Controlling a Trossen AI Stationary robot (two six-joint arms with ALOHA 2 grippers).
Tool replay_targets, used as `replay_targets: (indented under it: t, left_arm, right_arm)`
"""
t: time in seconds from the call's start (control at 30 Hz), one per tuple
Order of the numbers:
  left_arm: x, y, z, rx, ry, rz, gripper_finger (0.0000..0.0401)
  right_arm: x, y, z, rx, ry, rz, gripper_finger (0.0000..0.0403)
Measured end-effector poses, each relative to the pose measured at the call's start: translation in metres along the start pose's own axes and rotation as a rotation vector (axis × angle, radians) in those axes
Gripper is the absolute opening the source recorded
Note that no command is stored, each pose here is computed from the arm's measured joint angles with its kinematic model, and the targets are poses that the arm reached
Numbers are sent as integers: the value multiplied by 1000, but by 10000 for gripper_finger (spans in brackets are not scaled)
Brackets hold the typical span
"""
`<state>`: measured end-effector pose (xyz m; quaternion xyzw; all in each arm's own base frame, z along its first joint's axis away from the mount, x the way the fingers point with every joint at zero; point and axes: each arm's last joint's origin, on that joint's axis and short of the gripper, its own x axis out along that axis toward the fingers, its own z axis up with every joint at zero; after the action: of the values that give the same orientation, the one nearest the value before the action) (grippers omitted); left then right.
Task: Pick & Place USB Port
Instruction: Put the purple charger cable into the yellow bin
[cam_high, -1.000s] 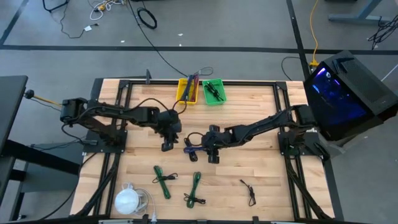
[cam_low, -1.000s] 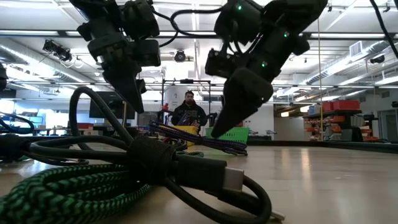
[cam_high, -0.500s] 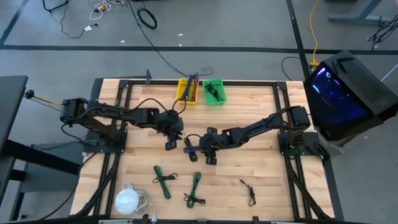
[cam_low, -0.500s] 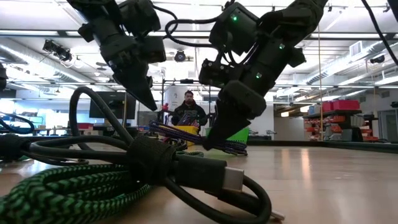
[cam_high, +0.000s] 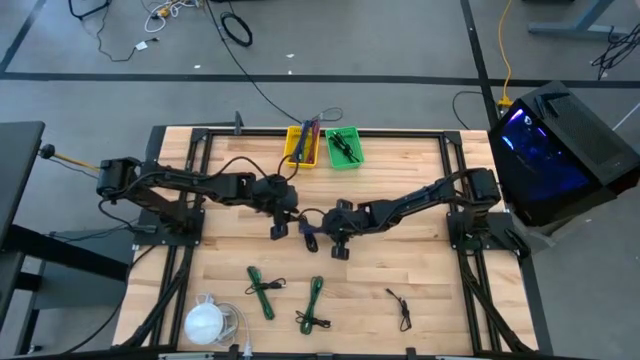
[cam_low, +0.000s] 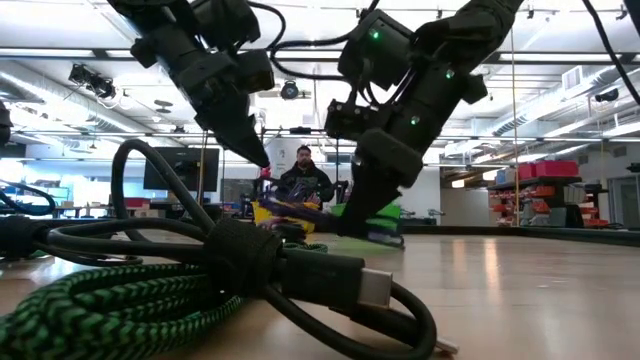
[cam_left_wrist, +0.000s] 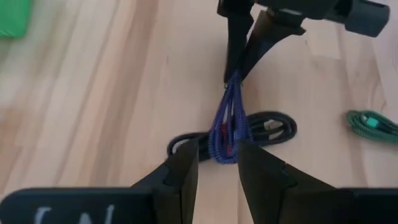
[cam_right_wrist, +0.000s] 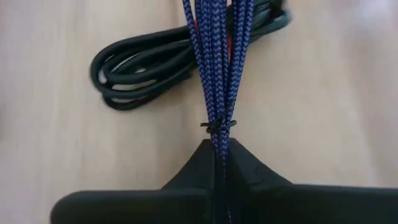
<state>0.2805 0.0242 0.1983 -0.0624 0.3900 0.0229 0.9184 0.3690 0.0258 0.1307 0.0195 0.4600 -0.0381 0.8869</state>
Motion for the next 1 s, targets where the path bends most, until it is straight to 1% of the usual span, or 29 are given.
replay_targets:
  t: [0.1,0.27,0.33,0.4,0.5,0.57,0.63,0.67,0.73,0.9,1.0]
  left_arm:
    - [-2,1,2,3,-23,30,115]
    - [-9,2,9,14,-93,61,115]
    - [-14,3,16,20,-160,76,115]
    - [-22,5,18,17,-195,117,115]
    - [-35,9,29,19,-309,180,115]
    - [-46,11,37,18,-397,212,115]
    - [-53,13,46,14,-501,226,115]
    - [-56,14,48,17,-534,230,115]
    - [-62,14,57,38,-633,236,115]
    - [-74,19,69,47,-802,246,115]
    - [-79,21,73,63,-863,210,115]
  right_arm:
    - [-15,-6,4,-2,0,-46,9]
    - [-53,-18,16,-10,-55,-91,9]
    - [-71,-25,19,-7,-65,-124,9]
    - [-88,-34,22,7,-91,-165,9]
    - [-114,-49,23,35,-110,-267,9]
    - [-130,-58,26,64,-157,-300,9]
    - [-144,-63,31,90,-236,-298,9]
    - [-149,-64,36,94,-293,-278,9]
    - [-156,-65,42,68,-368,-237,9]
    - [-168,-65,58,24,-565,-141,9]
    - [-172,-66,65,4,-649,-132,9]
